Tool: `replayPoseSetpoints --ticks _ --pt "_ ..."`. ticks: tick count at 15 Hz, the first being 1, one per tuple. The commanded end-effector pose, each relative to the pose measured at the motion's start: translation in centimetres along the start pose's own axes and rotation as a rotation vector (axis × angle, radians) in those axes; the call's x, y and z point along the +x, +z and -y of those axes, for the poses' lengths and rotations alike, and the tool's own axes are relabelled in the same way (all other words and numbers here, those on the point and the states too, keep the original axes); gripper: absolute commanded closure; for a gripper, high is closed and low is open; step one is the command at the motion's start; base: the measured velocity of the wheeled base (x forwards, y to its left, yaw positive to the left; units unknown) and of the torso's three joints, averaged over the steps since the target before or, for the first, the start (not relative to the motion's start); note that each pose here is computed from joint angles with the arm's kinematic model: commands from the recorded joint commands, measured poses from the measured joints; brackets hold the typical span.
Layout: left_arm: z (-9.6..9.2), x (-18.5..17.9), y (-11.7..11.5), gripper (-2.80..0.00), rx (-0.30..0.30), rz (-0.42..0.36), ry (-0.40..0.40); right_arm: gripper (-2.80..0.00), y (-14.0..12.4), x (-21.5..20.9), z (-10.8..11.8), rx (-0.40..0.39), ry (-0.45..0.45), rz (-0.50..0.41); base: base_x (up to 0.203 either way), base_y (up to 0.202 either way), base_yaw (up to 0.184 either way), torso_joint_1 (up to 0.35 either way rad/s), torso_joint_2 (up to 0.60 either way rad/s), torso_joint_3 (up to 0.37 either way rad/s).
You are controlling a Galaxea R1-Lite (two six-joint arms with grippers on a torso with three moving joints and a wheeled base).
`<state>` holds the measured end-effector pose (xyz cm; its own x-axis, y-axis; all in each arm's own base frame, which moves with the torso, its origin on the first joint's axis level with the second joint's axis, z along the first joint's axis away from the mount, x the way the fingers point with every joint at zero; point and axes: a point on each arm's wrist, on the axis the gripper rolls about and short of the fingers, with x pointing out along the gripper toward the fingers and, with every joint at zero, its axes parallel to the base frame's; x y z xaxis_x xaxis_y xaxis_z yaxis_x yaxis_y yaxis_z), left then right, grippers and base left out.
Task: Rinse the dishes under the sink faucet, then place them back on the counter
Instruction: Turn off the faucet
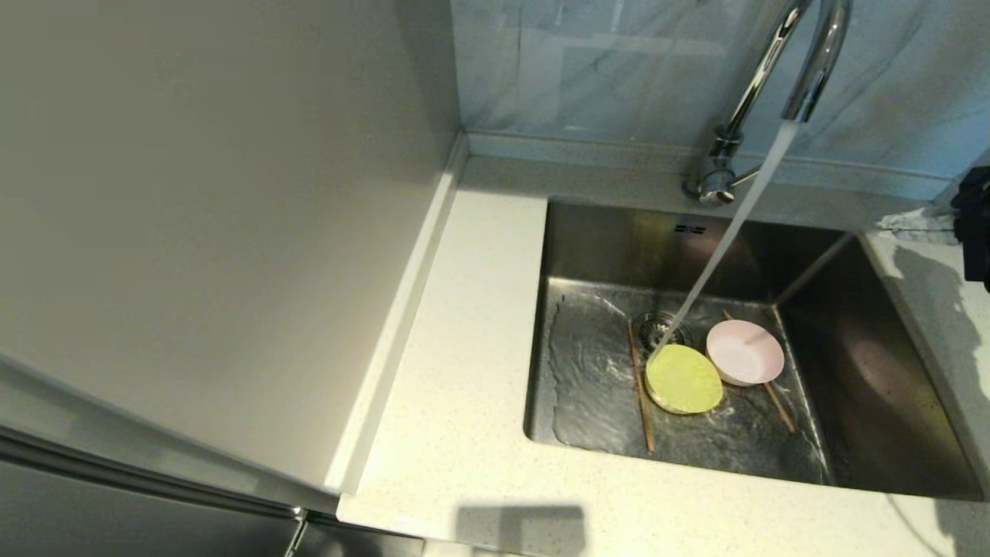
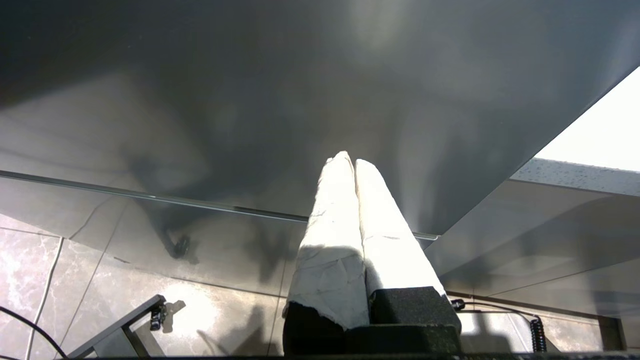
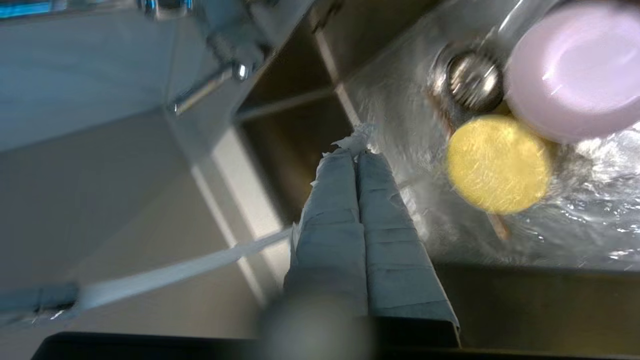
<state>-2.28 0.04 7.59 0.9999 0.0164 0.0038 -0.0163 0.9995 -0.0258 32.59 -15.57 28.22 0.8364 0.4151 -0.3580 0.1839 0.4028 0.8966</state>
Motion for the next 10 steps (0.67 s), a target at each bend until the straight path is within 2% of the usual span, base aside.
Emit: replayPoseSetpoints --ticks 1,6,10 --pt "0.0 0.0 0.0 0.0 0.0 0.004 0.0 0.0 -0.2 0.8 0.1 0.018 0.041 -0.076 0.0 0.0 0.0 0.0 0.0 0.0" --pt "0.0 0.0 0.0 0.0 0.0 0.004 0.0 0.0 -1.8 3.4 -3.0 -0.052 0.138 -0.199 0.0 0.0 0.0 0.0 0.0 0.0" --pt "0.0 0.0 0.0 0.0 0.0 0.004 0.0 0.0 -2.4 5.8 -4.7 -0.043 0.17 -0.251 0.0 0.0 0.0 0.0 0.0 0.0"
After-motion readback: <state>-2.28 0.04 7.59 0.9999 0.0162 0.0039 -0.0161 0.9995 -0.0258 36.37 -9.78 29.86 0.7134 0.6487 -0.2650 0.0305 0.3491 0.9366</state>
